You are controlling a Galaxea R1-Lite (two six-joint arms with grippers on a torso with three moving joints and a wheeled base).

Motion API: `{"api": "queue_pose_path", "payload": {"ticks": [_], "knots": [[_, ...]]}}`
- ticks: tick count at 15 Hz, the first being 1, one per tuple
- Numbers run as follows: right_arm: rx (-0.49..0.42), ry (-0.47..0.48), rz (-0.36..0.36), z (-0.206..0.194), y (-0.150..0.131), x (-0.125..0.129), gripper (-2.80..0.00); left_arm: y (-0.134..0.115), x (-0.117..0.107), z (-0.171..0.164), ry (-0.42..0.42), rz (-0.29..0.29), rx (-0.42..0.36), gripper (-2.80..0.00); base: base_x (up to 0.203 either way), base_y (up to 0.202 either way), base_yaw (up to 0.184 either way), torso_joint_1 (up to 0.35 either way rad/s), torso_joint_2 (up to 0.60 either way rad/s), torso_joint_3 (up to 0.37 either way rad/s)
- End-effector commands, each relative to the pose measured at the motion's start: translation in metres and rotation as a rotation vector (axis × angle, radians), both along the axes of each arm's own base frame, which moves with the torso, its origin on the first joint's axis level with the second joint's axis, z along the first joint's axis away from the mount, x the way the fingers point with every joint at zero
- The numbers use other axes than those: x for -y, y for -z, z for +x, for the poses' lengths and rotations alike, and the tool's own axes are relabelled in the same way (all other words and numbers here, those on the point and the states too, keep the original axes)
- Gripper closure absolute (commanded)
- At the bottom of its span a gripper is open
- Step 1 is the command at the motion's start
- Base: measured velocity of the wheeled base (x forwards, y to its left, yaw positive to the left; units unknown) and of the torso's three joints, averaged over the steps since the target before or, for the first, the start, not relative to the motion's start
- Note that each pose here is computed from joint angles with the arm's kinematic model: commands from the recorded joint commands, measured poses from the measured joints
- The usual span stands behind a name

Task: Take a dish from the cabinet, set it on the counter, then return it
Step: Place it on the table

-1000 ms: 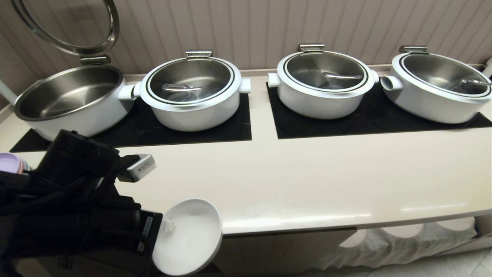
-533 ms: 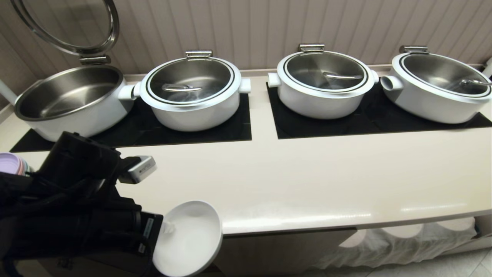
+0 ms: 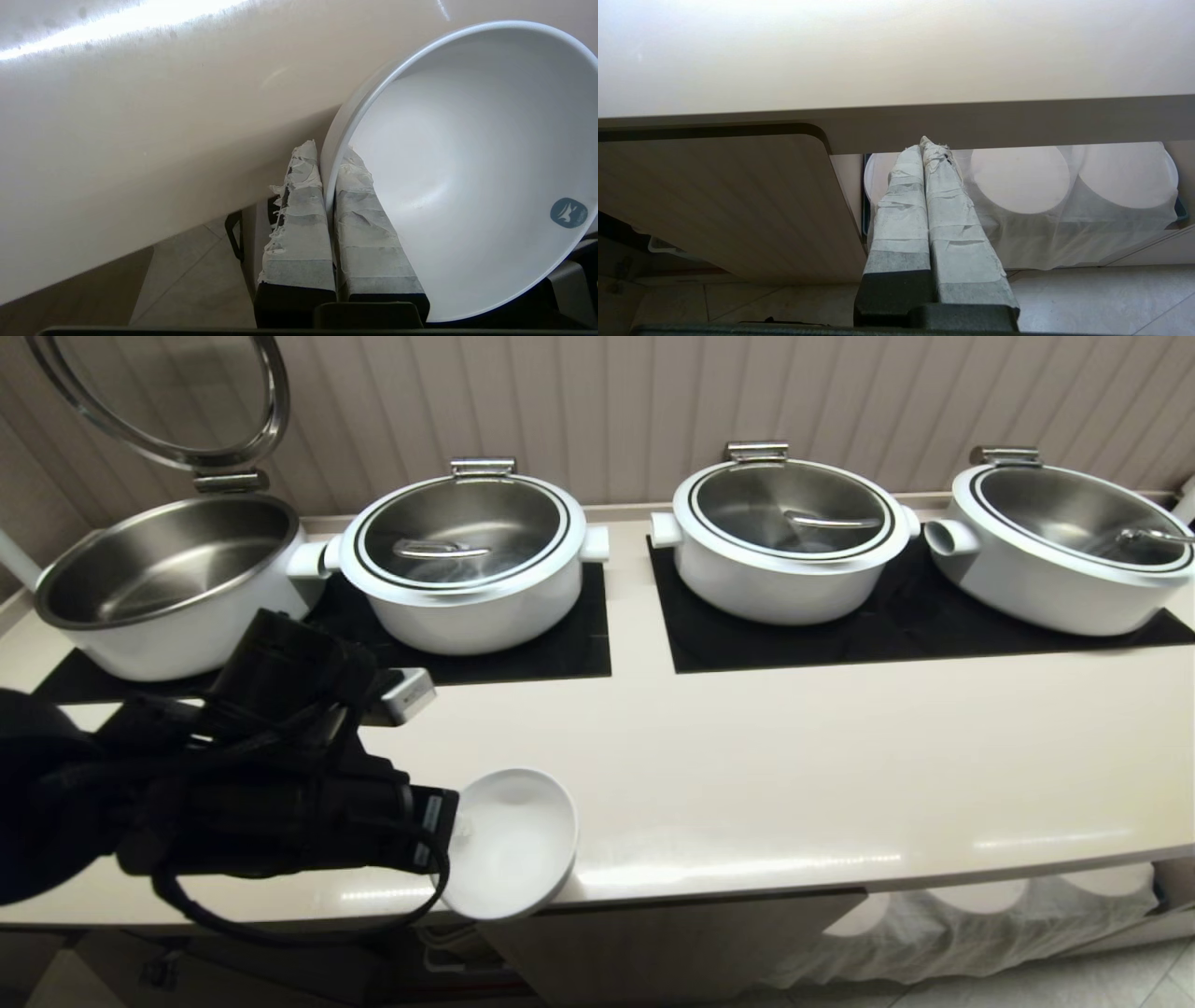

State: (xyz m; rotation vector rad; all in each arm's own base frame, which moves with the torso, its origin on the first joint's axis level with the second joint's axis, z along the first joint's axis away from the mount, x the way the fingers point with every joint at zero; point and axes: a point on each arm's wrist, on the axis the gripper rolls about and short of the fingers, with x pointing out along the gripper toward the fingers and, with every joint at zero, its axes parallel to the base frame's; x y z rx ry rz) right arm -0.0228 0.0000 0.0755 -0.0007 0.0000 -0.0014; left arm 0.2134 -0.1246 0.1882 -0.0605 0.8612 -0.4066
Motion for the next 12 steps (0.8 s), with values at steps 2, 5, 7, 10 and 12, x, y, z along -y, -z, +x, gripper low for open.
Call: {"api": "queue_pose_path", "payload": {"ticks": [2, 5, 7, 10, 12], "knots": [[0.0, 0.0, -0.001, 0.0, 0.0, 0.0, 0.0, 0.003, 0.019, 0.034, -0.033, 0.037, -0.001, 0.0, 0.0, 0.0, 0.0, 0.0, 0.0, 0.0], [0.0, 0.0, 0.001, 0.0, 0.0, 0.0, 0.0, -0.007, 0.031, 0.058, -0.064, 0.064, 0.013, 0.0, 0.0, 0.0, 0.0, 0.0, 0.0, 0.0], [0.0, -0.001, 0.0, 0.0, 0.0, 0.0, 0.0, -0.01, 0.038, 0.073, -0.097, 0.081, 0.021, 0.0, 0.0, 0.0, 0.0, 0.0, 0.0, 0.0], [0.0, -0.001, 0.001, 0.0, 0.0, 0.0, 0.0, -0.009, 0.05, 0.094, -0.154, 0.072, 0.002, 0.0, 0.0, 0.0, 0.0, 0.0, 0.0, 0.0], [-0.001, -0.001, -0.001, 0.0, 0.0, 0.0, 0.0, -0.008, 0.057, 0.105, -0.187, 0.053, -0.005, 0.0, 0.0, 0.0, 0.0, 0.0, 0.0, 0.0]]}}
